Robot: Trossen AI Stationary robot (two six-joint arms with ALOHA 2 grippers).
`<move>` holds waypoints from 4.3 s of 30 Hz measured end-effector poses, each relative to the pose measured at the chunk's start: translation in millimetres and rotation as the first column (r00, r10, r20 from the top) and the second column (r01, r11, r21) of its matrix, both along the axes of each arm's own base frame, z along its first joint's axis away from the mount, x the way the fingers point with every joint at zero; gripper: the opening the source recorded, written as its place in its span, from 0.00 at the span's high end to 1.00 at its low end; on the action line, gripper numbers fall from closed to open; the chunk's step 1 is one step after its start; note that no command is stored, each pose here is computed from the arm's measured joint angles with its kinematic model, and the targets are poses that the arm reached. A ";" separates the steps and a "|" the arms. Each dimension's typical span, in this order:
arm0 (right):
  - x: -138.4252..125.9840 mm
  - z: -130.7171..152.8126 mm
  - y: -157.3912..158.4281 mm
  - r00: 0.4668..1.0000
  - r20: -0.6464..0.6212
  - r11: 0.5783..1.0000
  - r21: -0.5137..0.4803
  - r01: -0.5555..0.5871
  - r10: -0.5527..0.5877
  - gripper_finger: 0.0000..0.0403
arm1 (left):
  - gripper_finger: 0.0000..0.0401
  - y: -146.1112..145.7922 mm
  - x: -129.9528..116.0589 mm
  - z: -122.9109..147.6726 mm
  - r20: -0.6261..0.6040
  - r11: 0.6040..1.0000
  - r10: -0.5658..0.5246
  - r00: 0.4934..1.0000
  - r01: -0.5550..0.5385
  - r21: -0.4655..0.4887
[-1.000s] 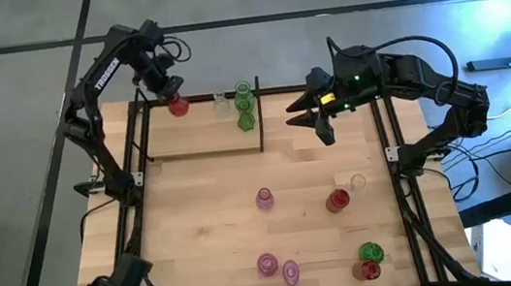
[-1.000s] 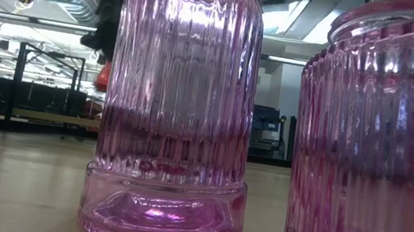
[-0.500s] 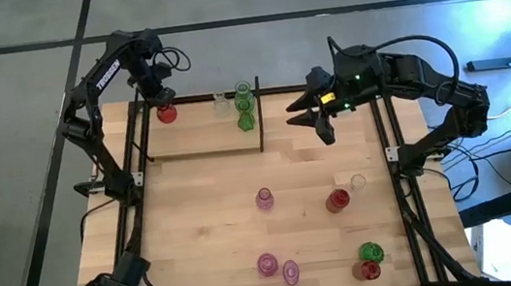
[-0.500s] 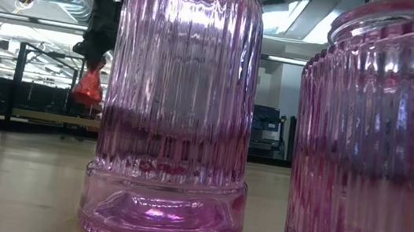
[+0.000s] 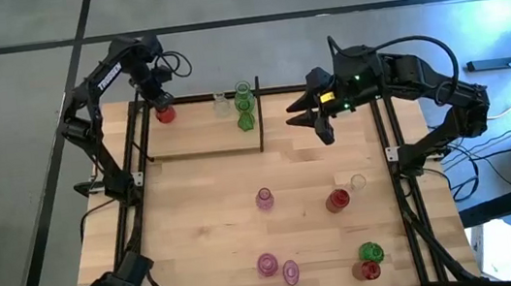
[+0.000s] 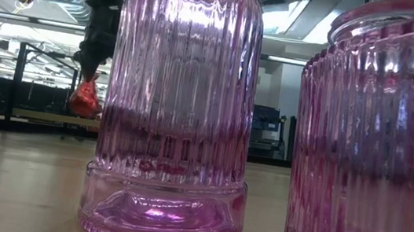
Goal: Sort vases onto shelf
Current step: Put the bottom left red vase on the shelf
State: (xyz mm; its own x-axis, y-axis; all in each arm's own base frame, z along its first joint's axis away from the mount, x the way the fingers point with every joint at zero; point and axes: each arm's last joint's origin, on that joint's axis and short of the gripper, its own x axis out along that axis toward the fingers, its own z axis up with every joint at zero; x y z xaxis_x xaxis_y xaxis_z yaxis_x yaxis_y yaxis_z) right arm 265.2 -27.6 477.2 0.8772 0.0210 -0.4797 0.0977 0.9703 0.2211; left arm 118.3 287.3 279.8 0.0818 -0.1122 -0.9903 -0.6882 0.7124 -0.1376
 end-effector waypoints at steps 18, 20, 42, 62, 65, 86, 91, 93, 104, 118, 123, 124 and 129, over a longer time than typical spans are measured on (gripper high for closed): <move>0.2 0.5 0.0 1.000 0.004 0.999 0.042 0.023 -0.023 0.61 | 0.92 1.3 -2.4 -14.5 0.004 0.999 0.050 0.999 -0.050 -0.001; 0.4 0.5 1.2 1.000 0.004 0.999 0.043 0.017 -0.017 0.61 | 0.88 2.0 -2.7 -15.1 -0.014 0.998 0.063 0.998 -0.063 0.008; 1.7 0.1 18.9 1.000 0.000 0.999 0.021 -0.023 0.023 0.61 | 0.84 1.4 -4.6 -15.7 -0.075 0.996 0.089 0.993 -0.089 0.016; 1.6 0.2 18.8 1.000 0.000 0.999 0.022 -0.023 0.023 0.61 | 0.84 3.7 -1.9 29.5 -0.057 0.991 0.113 0.992 -0.108 0.082; 1.7 0.1 18.8 1.000 0.000 0.999 0.022 -0.023 0.023 0.61 | 0.84 -3.4 1.4 39.6 -0.050 0.993 0.096 0.994 -0.092 0.080; 6.6 0.9 17.6 0.998 0.027 0.997 -0.057 -0.057 0.059 0.61 | 0.99 -180.4 27.1 174.5 0.503 0.816 -0.003 0.864 -0.288 0.501; 13.7 -4.5 17.7 0.997 0.004 0.996 -0.047 -0.075 0.075 0.61 | 1.00 -212.4 39.6 162.7 0.455 0.797 -0.005 0.891 -0.271 0.539; 19.5 -8.8 17.9 0.996 -0.013 0.995 -0.041 -0.086 0.086 0.61 | 1.00 -218.7 48.8 146.5 0.406 0.797 0.004 0.914 -0.248 0.550; 31.8 -17.6 21.2 0.982 -0.032 0.982 0.030 -0.186 0.187 0.61 | 1.00 -190.9 65.3 49.6 0.252 0.862 0.234 0.939 -0.321 0.393; 33.9 -14.3 22.1 0.981 0.009 0.977 0.086 -0.196 0.196 0.61 | 1.00 -131.5 71.9 1.8 0.000 0.914 0.190 0.982 -0.177 0.365; 34.0 -14.1 22.1 0.984 0.009 0.977 0.114 -0.180 0.181 0.61 | 1.00 -122.3 69.8 -4.1 -0.073 0.908 0.165 0.984 -0.123 0.400; 34.0 -14.1 22.1 0.984 0.008 0.977 0.117 -0.179 0.179 0.61 | 1.00 -120.7 69.6 -5.4 -0.091 0.908 0.155 0.984 -0.106 0.406; 34.0 -14.0 26.2 0.984 0.007 0.976 0.129 -0.175 0.176 0.61 | 1.00 -115.2 70.5 -11.9 -0.164 0.909 0.106 0.981 -0.028 0.416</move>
State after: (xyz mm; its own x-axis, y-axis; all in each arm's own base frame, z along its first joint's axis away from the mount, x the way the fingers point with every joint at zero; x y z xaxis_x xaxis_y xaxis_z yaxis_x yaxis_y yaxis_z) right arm 299.2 -1.4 463.2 0.8523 0.2360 -0.4668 -0.0704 0.9361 0.3447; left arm 188.9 172.1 267.9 -0.1080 0.3061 -0.9458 -0.7216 0.6303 0.2864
